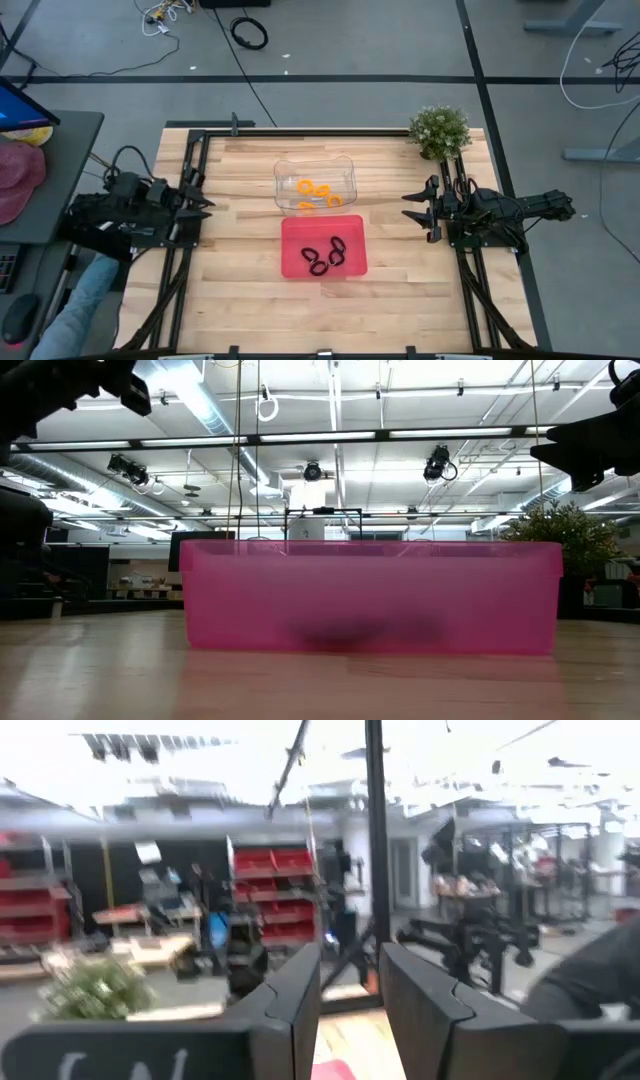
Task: Sort spring keychains
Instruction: Return to Home Position
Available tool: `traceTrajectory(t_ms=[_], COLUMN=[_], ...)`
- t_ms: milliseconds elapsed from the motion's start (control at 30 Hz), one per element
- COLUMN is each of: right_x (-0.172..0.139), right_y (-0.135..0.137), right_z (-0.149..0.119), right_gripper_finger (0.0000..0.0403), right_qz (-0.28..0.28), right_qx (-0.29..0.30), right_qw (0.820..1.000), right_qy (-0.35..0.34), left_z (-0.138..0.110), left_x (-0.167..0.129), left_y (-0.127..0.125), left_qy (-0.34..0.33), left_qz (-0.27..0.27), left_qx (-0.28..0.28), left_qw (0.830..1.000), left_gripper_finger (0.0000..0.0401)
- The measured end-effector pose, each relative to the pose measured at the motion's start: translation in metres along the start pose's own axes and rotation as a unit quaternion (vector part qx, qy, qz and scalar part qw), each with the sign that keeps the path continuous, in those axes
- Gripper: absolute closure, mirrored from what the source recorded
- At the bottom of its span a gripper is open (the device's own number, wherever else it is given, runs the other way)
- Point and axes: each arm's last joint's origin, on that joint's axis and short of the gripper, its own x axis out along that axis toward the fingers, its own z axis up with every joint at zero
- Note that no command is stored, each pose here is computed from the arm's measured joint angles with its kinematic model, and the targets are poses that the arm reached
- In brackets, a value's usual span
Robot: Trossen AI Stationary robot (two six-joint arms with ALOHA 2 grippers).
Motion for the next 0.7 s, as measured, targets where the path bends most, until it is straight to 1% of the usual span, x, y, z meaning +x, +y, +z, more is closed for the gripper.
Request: traceTrajectory(t_ms=[67, 133, 200, 267, 400, 433, 500, 600, 700], right_x=[0.0, 0.0, 0.0, 0.0, 0.0, 0.0, 0.0, 0.0, 0.0], right_y=[0.0, 0.0, 0.0, 0.0, 0.0, 0.0, 0.0, 0.0, 0.0], right_z=[0.0, 0.0, 0.0, 0.0, 0.0, 0.0, 0.0, 0.0, 0.0], right_gripper_finger=[0.0204, 0.0204, 0.0204, 0.0204, 0.0204, 0.0204, 0.0204, 0.0204, 0.0204], right_qz=[0.0, 0.0, 0.001, 0.0, 0.0, 0.0, 0.0, 0.0, 0.0], right_qx=[0.0, 0.0, 0.0, 0.0, 0.0, 0.0, 0.0, 0.0, 0.0], right_qw=[1.0, 1.0, 1.0, 1.0, 1.0, 1.0, 1.0, 1.0, 1.0], right_qy=[0.0, 0.001, 0.001, 0.001, 0.001, 0.001, 0.001, 0.001, 0.0], left_z=[-0.009, -0.02, -0.025, -0.039, -0.052, -0.057, -0.066, -0.072, -0.08], left_x=[0.001, 0.003, 0.008, 0.009, 0.007, 0.006, 0.006, 0.006, 0.007], left_y=[0.001, 0.002, 0.003, 0.004, 0.005, 0.005, 0.005, 0.005, 0.005], left_qy=[-0.018, -0.012, -0.039, -0.039, -0.085, -0.088, -0.084, -0.089, -0.052], left_qz=[0.012, 0.02, 0.036, 0.054, 0.061, 0.062, 0.067, 0.068, 0.068], left_qx=[0.008, 0.012, 0.022, 0.026, 0.044, 0.045, 0.044, 0.05, 0.055], left_qw=[1.0, 1.0, 0.998, 0.997, 0.993, 0.993, 0.993, 0.992, 0.995], left_gripper_finger=[0.0289, 0.0289, 0.0289, 0.0289, 0.0289, 0.0289, 0.0289, 0.0289, 0.0289])
